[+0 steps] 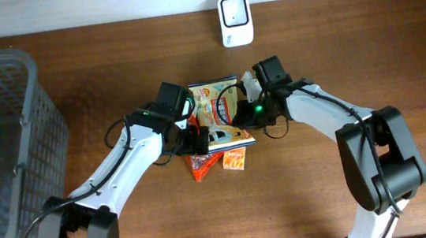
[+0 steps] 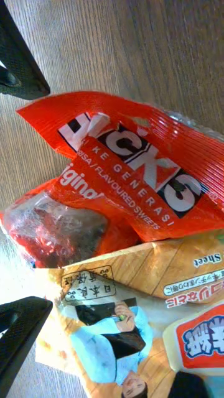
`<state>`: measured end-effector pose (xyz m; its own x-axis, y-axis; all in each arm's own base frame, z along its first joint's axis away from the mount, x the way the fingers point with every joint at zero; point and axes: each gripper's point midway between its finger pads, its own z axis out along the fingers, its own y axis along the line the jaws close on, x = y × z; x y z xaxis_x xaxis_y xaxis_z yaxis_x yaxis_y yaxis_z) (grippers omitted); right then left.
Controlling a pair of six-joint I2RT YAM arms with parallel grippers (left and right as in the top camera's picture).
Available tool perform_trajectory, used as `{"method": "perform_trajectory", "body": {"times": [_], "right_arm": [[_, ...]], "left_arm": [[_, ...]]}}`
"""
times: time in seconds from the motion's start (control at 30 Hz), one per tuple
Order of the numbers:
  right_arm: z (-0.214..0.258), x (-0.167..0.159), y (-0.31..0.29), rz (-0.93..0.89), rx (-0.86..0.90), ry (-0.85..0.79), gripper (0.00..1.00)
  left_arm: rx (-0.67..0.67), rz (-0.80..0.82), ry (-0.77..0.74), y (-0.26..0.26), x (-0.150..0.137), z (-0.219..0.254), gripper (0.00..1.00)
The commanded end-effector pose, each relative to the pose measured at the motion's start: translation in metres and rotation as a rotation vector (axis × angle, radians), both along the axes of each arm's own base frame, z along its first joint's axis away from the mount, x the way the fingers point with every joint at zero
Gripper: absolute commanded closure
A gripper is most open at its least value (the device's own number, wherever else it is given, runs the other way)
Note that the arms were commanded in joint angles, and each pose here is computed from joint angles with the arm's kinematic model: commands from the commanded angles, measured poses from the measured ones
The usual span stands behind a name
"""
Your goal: Scan the item barcode
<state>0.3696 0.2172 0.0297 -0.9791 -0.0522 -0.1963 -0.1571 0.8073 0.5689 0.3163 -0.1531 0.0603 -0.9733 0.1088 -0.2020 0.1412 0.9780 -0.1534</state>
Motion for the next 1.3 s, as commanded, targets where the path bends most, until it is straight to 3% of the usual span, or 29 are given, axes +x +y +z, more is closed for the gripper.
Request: {"method": "perform_trajectory", "body": {"times": [0.0, 0.17, 0.23, 0.43, 0.5, 0.6, 0.63, 0.7, 0.73, 0.8, 0.83, 0.93, 0.97, 1.03, 1.07, 1.1, 1.2, 1.27], "right_arm": [[0.064, 0.007, -0.005, 0.013, -0.058, -0.114, 0.96], [0.162, -0.002, -0.062, -0.109, -0.384, -0.361, 0.96], [0.175, -0.005, -0.114, -0.267, -0.615, -0.397, 0.96], [0.157, -0.011, -0.127, -0.292, -0.698, -0.326, 0.96], [0.12, 0.0, -0.122, -0.258, -0.736, -0.255, 0.96], [0.08, 0.019, -0.082, -0.221, -0.574, -0.193, 0.96], [0.08, 0.018, -0.082, -0.218, -0.571, -0.187, 0.93], [0.097, 0.011, -0.083, -0.247, -0.563, -0.156, 0.63], [0.105, 0.007, -0.085, -0.246, -0.571, -0.139, 0.44], [0.127, -0.006, -0.091, -0.23, -0.599, -0.091, 0.01], [0.132, -0.012, -0.093, -0.223, -0.61, -0.072, 0.01], [0.149, -0.022, -0.097, -0.213, -0.625, -0.042, 0.01], [0.156, -0.024, -0.098, -0.212, -0.627, -0.039, 0.01], [0.16, -0.016, -0.101, -0.236, -0.618, -0.059, 0.01], [0.161, -0.008, -0.111, -0.272, -0.61, -0.068, 0.01], [0.16, 0.001, -0.129, -0.33, -0.585, -0.049, 0.01], [0.128, -0.007, -0.154, -0.253, -0.439, 0.094, 0.01], [0.09, -0.013, -0.175, -0.304, -0.396, 0.163, 0.01]], "left_arm": [[0.003, 0.012, -0.007, 0.001, 0.002, 0.0, 0.01], [-0.017, 0.013, -0.061, -0.004, 0.015, 0.004, 0.01], [0.078, 0.077, -0.106, 0.014, 0.024, 0.004, 0.01], [0.131, 0.185, -0.091, 0.024, 0.031, -0.015, 0.01], [0.152, 0.187, -0.049, 0.025, 0.027, -0.032, 0.01], [0.157, 0.186, -0.039, 0.026, 0.027, -0.037, 0.01], [0.157, 0.186, -0.039, 0.026, 0.027, -0.037, 0.01], [0.138, 0.184, -0.048, 0.022, 0.03, -0.037, 0.01], [0.147, 0.188, -0.065, 0.023, 0.033, -0.036, 0.01], [0.345, 0.285, -0.163, 0.062, 0.047, -0.03, 0.12], [0.405, 0.342, -0.175, 0.078, 0.046, -0.028, 0.13], [0.414, 0.38, -0.162, 0.092, 0.048, 0.002, 0.35], [0.378, 0.379, -0.185, 0.085, 0.052, 0.026, 0.35], [0.157, 0.345, -0.212, 0.049, 0.056, 0.066, 0.3], [0.137, 0.316, -0.205, 0.045, 0.054, 0.067, 0.26], [0.156, 0.29, -0.189, 0.047, 0.051, 0.062, 0.01], [0.172, 0.286, -0.158, 0.049, 0.043, 0.054, 0.01], [0.172, 0.286, -0.158, 0.049, 0.043, 0.054, 0.01]]}}
